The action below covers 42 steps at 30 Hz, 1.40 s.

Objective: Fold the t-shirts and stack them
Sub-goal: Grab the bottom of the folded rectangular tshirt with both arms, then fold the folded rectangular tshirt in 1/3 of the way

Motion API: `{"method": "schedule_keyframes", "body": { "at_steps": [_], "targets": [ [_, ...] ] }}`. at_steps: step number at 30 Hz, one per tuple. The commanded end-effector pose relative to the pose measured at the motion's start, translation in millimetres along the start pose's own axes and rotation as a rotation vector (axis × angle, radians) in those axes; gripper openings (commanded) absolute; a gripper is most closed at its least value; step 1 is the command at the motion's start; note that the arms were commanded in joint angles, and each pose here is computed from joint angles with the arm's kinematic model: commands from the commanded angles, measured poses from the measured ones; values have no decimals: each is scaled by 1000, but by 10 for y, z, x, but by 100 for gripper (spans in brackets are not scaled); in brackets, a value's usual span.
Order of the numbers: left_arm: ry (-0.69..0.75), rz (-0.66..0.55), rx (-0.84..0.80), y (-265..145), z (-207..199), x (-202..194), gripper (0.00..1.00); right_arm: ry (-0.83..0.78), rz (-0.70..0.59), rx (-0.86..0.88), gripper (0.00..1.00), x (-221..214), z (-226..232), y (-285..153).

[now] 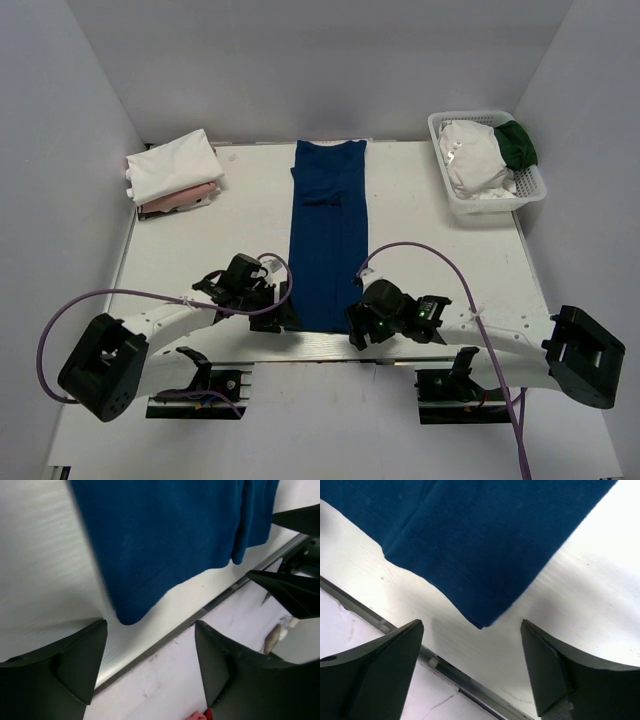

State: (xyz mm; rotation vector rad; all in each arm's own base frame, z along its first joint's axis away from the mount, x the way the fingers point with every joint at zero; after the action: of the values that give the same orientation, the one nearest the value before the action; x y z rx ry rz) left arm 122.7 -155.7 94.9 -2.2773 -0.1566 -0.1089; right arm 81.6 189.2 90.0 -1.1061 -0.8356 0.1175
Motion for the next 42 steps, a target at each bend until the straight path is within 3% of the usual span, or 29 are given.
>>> {"method": "schedule_keyframes", "body": {
  "at_steps": [1, 5, 7, 8, 9, 10, 12, 14, 20, 26, 28, 32, 42],
  "targets": [
    [-15, 39, 56, 86, 96, -66, 80, 19, -7, 26, 82, 4, 43, 48],
    [-25, 3, 126, 142, 167, -33, 43, 28, -3, 20, 73, -26, 35, 98],
    [-24, -43, 143, 158, 137, 61, 37, 33, -16, 6, 69, -11, 25, 137],
    [-26, -40, 146, 177, 146, 66, 35, 36, -25, 1, 61, 11, 24, 148],
    [-19, -61, 146, 176, 96, 138, 16, 40, -27, -21, 45, 22, 6, 166],
    [-25, -51, 156, 195, 116, 131, 16, 40, -29, -20, 45, 40, 14, 166],
    [-20, -43, 126, 183, 52, 153, 0, 43, -30, -56, 15, 46, -14, 171],
    [-2, -44, 68, 151, -63, 195, 0, 38, -69, -72, 0, 141, -6, 145],
    [100, -209, -34, -61, -501, 557, 0, 42, -260, -245, 0, 677, -74, -14],
    [100, -484, 67, -161, -720, 1217, 0, 134, -422, -431, 0, 1350, -340, -9],
    [99, -494, 123, -45, -718, 1390, 0, 158, -500, -431, 0, 1646, -398, -59],
    [99, -583, 148, -84, -922, 1919, 0, 175, -522, -432, 0, 2080, -652, 81],
    [78, -606, 181, 168, -874, 2822, 0, 211, -498, -440, 0, 2773, -1273, 412]
  ]
}}
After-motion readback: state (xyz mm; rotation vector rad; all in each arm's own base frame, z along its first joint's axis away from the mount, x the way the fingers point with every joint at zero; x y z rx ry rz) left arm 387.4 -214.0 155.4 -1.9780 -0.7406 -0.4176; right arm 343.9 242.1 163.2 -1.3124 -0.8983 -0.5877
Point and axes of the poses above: each gripper's point midway between its finger pads, its own y axis out along the fingers, its own z axis along the line the jaws close on, x = y × z, the point moved 8 cm from there along -y, back along the fingers, and after that the axes turned 6 degrees about -y, right-handed, at the moved point
